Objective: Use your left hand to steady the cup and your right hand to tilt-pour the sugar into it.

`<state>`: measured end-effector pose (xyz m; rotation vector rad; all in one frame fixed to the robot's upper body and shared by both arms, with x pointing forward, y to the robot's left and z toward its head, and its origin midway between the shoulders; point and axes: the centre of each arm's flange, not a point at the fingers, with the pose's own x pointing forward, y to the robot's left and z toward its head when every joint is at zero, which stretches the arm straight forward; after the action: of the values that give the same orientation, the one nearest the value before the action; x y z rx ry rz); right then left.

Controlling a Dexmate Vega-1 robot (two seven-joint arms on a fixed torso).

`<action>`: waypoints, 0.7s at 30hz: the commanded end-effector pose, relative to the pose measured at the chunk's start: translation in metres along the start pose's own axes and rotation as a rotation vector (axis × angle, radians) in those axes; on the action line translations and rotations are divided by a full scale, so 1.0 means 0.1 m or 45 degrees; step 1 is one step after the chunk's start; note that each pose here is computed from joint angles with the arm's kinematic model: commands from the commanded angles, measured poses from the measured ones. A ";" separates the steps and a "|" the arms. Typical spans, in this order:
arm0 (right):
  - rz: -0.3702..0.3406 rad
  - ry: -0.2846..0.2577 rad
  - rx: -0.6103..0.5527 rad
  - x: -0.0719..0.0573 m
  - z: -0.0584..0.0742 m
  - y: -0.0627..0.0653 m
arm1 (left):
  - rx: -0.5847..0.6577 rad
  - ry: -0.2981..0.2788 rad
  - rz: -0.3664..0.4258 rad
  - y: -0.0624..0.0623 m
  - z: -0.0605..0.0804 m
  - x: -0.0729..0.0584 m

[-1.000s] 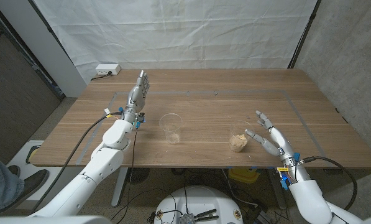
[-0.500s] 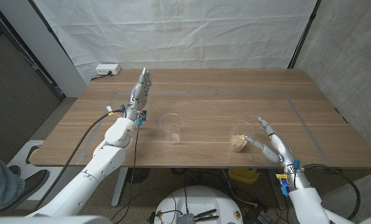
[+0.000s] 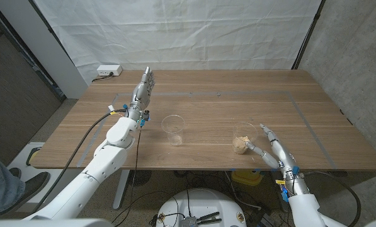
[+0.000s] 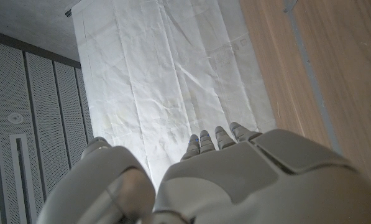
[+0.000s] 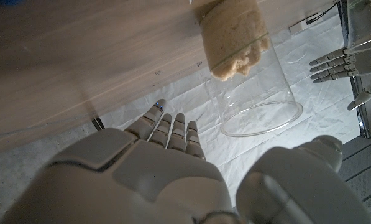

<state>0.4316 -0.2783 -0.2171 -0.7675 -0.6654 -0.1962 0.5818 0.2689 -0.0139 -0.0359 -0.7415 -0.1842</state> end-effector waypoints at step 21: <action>-0.035 0.006 -0.195 0.11 -0.03 0.26 | -0.020 0.002 0.031 0.06 -0.01 -0.09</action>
<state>0.4467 -0.2661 -0.2267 -0.8970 -0.6555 -0.2548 0.5803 0.2683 -0.0151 -0.0421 -0.7360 -0.1834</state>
